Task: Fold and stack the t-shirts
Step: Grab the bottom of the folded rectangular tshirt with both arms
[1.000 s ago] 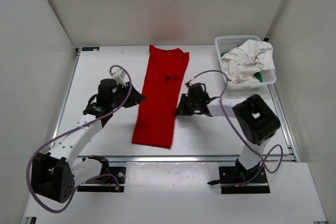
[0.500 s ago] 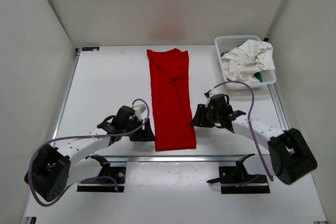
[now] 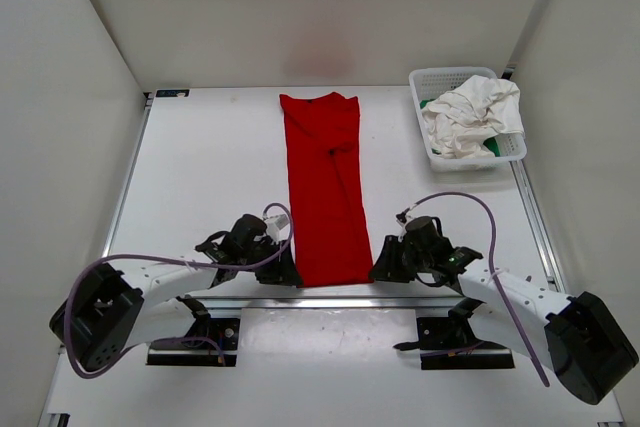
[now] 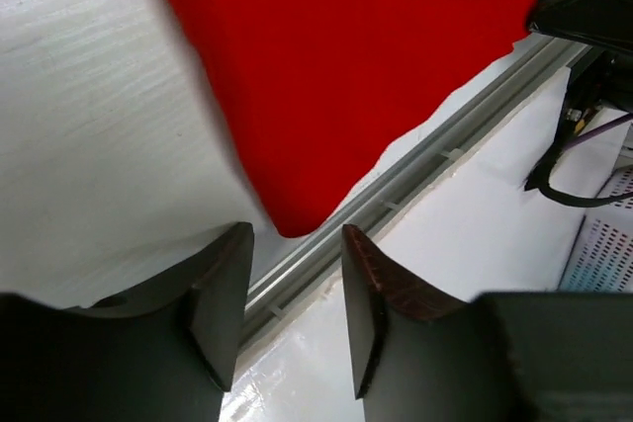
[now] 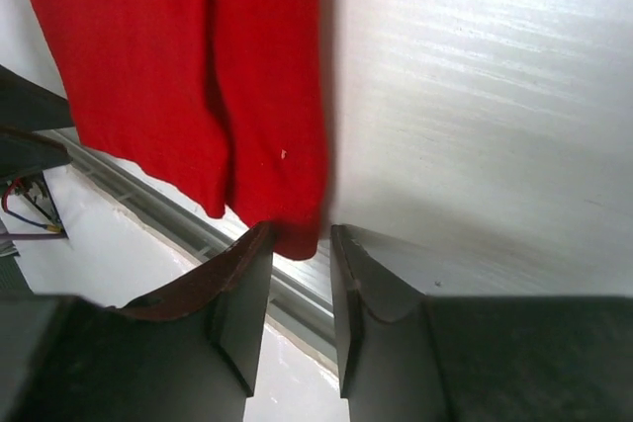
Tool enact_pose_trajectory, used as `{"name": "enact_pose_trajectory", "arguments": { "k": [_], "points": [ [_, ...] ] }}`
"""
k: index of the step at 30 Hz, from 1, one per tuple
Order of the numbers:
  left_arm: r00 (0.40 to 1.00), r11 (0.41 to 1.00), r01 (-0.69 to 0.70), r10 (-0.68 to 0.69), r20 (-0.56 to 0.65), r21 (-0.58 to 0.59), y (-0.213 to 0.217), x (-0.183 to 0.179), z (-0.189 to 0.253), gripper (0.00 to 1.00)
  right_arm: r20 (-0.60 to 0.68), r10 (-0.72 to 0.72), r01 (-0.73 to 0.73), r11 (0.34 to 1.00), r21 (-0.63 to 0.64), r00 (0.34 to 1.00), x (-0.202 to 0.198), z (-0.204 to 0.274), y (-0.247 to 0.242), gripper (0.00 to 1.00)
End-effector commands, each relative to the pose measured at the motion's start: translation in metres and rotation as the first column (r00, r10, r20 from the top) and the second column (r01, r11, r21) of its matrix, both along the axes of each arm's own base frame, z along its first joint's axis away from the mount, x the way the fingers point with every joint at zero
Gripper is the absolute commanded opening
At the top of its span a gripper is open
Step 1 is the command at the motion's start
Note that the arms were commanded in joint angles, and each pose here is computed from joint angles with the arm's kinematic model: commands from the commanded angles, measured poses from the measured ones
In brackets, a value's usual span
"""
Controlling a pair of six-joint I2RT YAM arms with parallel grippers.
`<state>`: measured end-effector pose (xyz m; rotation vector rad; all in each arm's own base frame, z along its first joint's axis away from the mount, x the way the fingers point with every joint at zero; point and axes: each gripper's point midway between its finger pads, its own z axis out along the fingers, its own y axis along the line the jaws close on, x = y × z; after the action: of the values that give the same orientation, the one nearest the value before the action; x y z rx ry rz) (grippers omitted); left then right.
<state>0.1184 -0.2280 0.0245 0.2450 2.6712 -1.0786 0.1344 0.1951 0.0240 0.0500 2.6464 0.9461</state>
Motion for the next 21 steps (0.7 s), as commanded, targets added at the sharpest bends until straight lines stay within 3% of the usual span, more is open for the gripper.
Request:
{"name": "enact_pose_trajectory", "arguments": {
  "k": [1, 4, 10, 16, 21],
  "points": [
    [1.0, 1.0, -0.026, 0.026, -0.003, -0.003, -0.001, 0.001, -0.005, 0.51, -0.052, -0.006, 0.004, 0.999, -0.037, 0.999, -0.011, -0.012, -0.008, 0.28],
    [1.0, 1.0, -0.03, 0.03, 0.005, 0.003, -0.006, 0.005, -0.005, 0.47, -0.067, -0.001, 0.001, 1.0, -0.012, 0.998, -0.016, -0.015, -0.005, 0.23],
    [1.0, 0.999, -0.029, 0.029, 0.002, 0.015, -0.01, 0.008, -0.008, 0.28, -0.043, 0.001, -0.001, 1.0, -0.004, 0.999, -0.011, -0.013, -0.002, 0.12],
    [0.999, 0.999, -0.04, 0.04, 0.012, 0.02, -0.008, 0.009, -0.009, 0.0, -0.026, -0.003, 0.003, 1.0, 0.001, 1.0, -0.011, -0.01, -0.002, 0.0],
    [0.998, 0.996, -0.062, 0.064, -0.017, 0.062, 0.021, -0.005, -0.011, 0.0, -0.068, 0.04, -0.039, 0.999, 0.014, 0.997, -0.031, -0.009, 0.005, 0.0]
  ]
}}
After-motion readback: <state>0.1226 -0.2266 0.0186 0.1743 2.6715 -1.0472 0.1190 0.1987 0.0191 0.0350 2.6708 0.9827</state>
